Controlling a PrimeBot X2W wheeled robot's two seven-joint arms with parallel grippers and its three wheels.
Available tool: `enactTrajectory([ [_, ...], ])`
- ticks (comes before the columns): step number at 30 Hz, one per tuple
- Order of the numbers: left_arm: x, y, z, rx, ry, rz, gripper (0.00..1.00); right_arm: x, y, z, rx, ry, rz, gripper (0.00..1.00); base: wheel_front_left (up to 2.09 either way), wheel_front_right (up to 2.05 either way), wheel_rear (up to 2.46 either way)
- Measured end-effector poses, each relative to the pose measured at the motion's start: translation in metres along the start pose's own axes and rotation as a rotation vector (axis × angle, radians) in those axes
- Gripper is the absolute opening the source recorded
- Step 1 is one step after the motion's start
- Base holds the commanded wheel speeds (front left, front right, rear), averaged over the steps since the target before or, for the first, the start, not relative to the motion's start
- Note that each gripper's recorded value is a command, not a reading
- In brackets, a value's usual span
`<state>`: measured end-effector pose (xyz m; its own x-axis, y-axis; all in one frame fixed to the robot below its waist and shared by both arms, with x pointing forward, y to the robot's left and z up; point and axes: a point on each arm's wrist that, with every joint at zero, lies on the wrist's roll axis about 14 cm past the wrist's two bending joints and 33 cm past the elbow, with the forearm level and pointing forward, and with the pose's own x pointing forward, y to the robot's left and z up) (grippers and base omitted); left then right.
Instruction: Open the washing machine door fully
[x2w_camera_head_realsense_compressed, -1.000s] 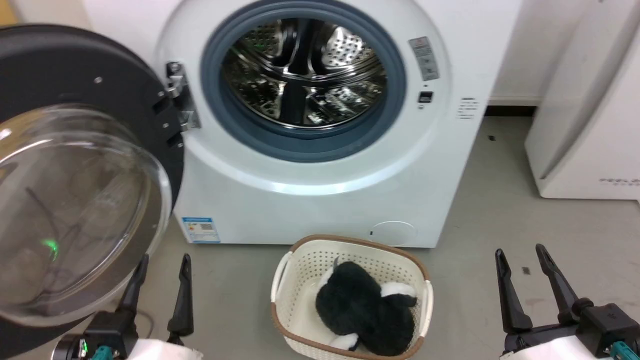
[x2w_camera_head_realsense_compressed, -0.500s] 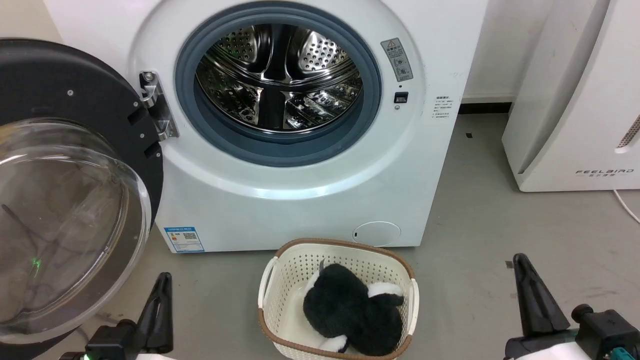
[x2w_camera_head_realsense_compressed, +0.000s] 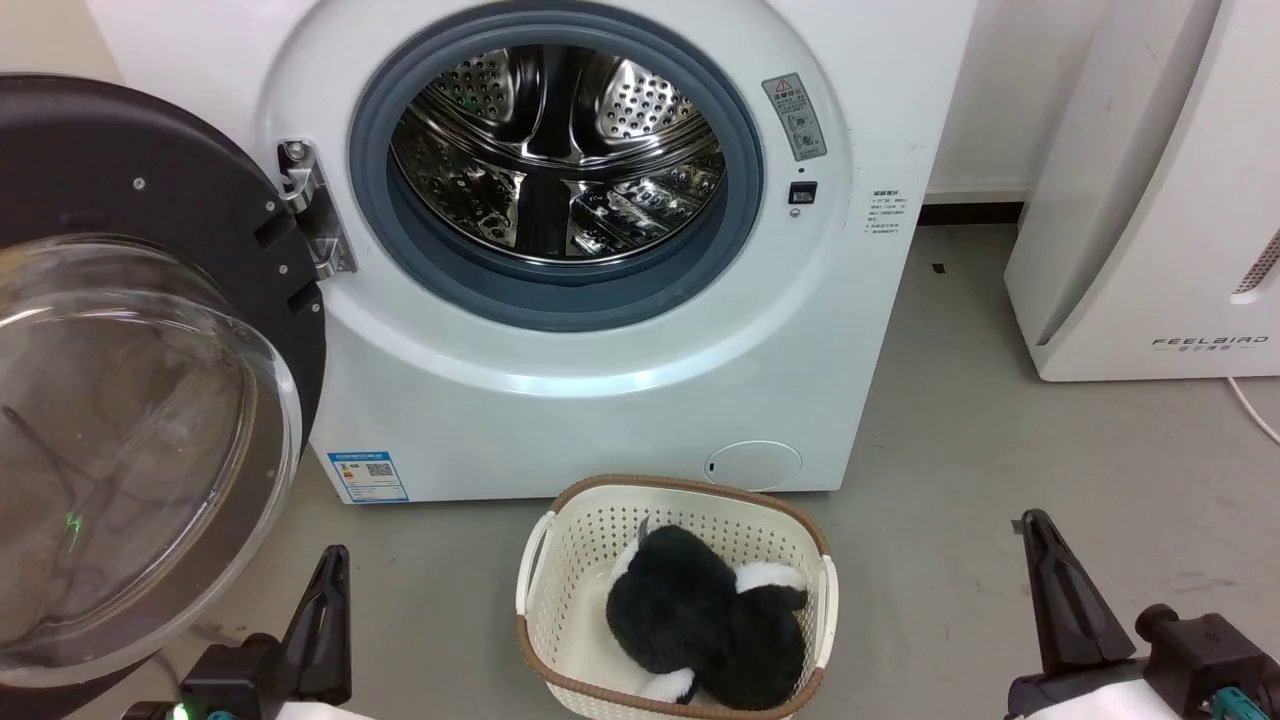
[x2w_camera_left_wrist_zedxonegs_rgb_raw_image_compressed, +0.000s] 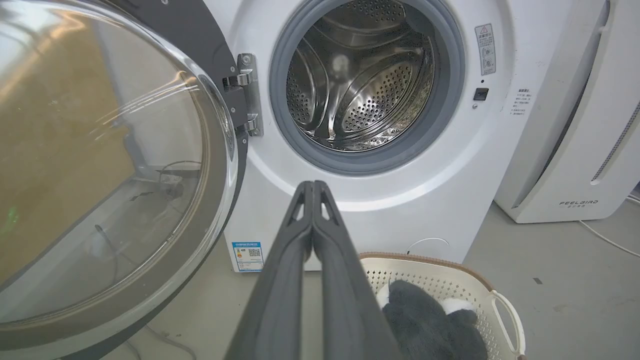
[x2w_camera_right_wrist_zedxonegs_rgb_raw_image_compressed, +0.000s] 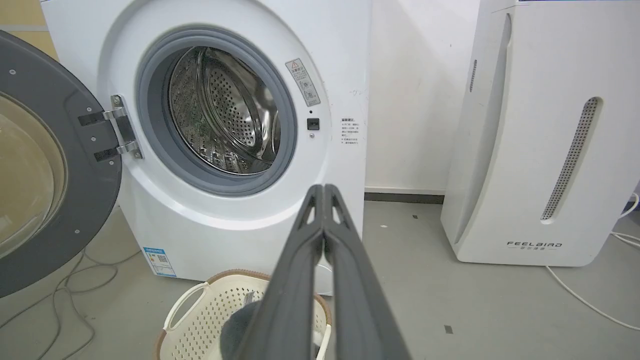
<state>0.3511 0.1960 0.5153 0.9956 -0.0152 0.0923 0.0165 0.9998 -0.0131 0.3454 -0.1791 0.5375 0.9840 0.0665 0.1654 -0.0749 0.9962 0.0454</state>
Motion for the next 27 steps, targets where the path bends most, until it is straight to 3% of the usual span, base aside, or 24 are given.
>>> enactTrajectory([
  [27, 0.0052, -0.0053, 0.0002, 0.014, 0.032, -0.001, 0.0, 0.0031, 0.0036, -0.0094, -0.017, 0.064, 0.014, 0.0, 0.0, 0.0, 0.0],
])
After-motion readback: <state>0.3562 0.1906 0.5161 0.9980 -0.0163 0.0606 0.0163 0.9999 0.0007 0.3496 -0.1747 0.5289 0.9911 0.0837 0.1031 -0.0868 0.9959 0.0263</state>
